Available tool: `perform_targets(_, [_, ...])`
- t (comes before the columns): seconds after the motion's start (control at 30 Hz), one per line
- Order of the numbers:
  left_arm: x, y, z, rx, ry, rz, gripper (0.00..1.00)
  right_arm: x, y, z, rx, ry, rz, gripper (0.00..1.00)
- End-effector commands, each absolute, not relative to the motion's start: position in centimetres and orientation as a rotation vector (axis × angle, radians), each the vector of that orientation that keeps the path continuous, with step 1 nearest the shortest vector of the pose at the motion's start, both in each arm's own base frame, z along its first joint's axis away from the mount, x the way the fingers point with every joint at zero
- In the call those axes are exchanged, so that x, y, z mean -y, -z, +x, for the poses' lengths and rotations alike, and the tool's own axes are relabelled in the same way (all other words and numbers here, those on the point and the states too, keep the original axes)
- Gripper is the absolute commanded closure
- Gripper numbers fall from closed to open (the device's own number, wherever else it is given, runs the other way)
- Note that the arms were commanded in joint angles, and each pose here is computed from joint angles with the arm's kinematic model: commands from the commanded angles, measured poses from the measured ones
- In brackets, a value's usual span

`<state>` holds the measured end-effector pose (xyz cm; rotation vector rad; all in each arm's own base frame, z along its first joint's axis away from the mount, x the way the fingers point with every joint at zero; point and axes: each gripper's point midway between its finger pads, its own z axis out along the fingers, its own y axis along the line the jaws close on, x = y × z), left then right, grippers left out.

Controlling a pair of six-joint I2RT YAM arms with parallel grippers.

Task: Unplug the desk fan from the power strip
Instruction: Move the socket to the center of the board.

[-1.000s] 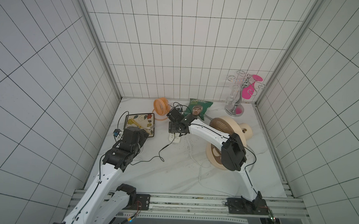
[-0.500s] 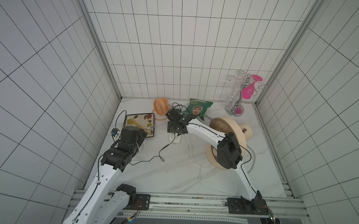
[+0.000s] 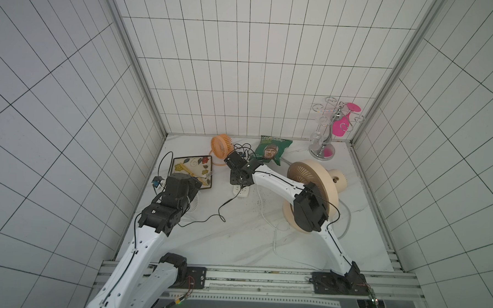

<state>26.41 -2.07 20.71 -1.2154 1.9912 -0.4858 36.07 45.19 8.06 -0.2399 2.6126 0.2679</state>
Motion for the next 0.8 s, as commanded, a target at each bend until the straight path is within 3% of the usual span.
perform_targets(0.0, [2.0, -21.7, 26.5, -1.976, 0.498, -1.203, 0.06, -45.2, -7.5, 35.4, -2.628, -0.225, -0.271, 0.63])
perform_targets(0.27, [2.8, -20.7, 26.9, -2.016, 0.524, -1.198, 0.06, -44.8, -7.9, 33.0, -2.658, -0.222, -0.324, 0.70])
perform_targets(0.53, [5.1, -18.6, 28.2, -2.112, 0.617, -1.150, 0.06, -42.7, -8.0, 29.5, -2.693, -0.201, -0.427, 0.71])
perform_targets(0.77, [6.9, -16.9, 29.7, -2.164, 0.701, -1.116, 0.14, -40.5, -8.6, 26.4, -2.637, -0.189, -0.590, 0.70])
